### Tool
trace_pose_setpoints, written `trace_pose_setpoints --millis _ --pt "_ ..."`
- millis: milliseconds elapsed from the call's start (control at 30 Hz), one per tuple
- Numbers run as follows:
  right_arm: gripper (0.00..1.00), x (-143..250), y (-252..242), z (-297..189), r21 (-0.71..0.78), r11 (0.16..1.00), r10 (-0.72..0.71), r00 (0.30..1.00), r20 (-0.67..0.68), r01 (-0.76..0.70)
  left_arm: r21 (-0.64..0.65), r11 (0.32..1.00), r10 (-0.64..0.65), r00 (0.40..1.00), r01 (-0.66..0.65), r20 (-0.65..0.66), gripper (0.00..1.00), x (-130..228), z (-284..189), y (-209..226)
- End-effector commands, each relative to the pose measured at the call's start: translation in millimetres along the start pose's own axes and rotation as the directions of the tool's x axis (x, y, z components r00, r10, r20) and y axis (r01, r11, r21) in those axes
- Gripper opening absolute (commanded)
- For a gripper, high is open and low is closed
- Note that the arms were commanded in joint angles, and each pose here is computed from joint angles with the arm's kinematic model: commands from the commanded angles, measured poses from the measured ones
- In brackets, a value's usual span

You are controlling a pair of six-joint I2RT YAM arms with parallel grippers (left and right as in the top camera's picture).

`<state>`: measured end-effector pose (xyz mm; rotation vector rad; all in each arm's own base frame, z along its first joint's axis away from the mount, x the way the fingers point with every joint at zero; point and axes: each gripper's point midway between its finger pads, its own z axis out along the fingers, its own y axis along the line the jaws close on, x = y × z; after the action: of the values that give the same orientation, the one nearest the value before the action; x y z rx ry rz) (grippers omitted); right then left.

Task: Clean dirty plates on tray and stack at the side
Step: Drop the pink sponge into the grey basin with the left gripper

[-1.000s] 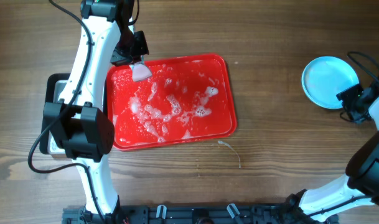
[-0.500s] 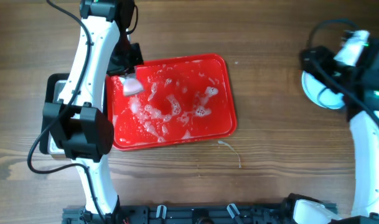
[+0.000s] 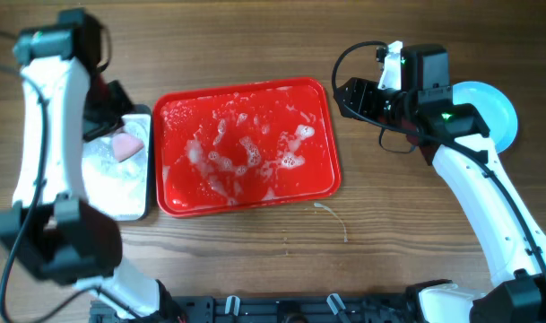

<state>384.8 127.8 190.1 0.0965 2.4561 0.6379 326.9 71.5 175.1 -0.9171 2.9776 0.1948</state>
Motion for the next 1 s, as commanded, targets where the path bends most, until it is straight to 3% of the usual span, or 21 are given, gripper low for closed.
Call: trace_pose_setpoints --millis 0,133,200,300,367,400,567,733,967 --pt "0.73 5.6 -5.5 4.7 0.025 1.0 0.011 1.0 -0.023 -0.01 -0.006 1.0 0.003 1.0 -0.003 0.023 0.04 4.6 24.6 28.7" --pt "0.73 9.6 -7.1 4.4 0.032 0.999 0.016 0.999 -0.039 -0.015 -0.001 0.999 -0.039 0.998 0.039 0.042 0.06 -9.4 83.3 40.1" --pt "0.73 13.3 -8.5 4.1 0.038 0.999 0.022 0.998 -0.054 -0.02 0.004 0.998 -0.069 0.996 0.069 0.059 0.15 -13.4 102.0 46.4" --pt "0.73 18.9 -10.7 3.7 0.048 0.999 0.03 0.997 -0.075 -0.026 0.007 0.994 -0.106 0.992 0.106 0.067 0.53 -17.7 105.8 55.9" --pt "0.73 20.2 -11.2 3.6 0.05 0.998 0.031 0.996 -0.08 -0.028 0.018 0.993 -0.118 0.991 0.117 0.063 0.96 -18.0 106.3 57.6" --pt "0.73 19.8 -11.0 3.6 0.049 0.998 0.031 0.996 -0.079 -0.027 0.033 0.993 -0.119 0.991 0.117 0.06 1.0 -18.0 106.2 55.1" --pt "0.73 5.9 -4.1 -0.2 0.027 0.998 -0.055 0.998 -0.034 0.056 0.153 0.981 -0.134 0.989 0.123 0.066 1.0 -21.8 79.4 31.1" --pt "0.8 -7.8 9.8 -34.6 0.026 0.971 -0.241 0.969 0.052 0.239 0.308 0.951 -0.068 0.959 -0.021 0.277 1.0 -18.3 -5.9 -9.8" --pt "0.85 2.9 18.0 -123.2 0.106 0.96 -0.274 0.947 0.17 0.259 0.397 0.875 0.033 0.851 -0.278 0.524 1.0 29.0 -99.7 -55.1"
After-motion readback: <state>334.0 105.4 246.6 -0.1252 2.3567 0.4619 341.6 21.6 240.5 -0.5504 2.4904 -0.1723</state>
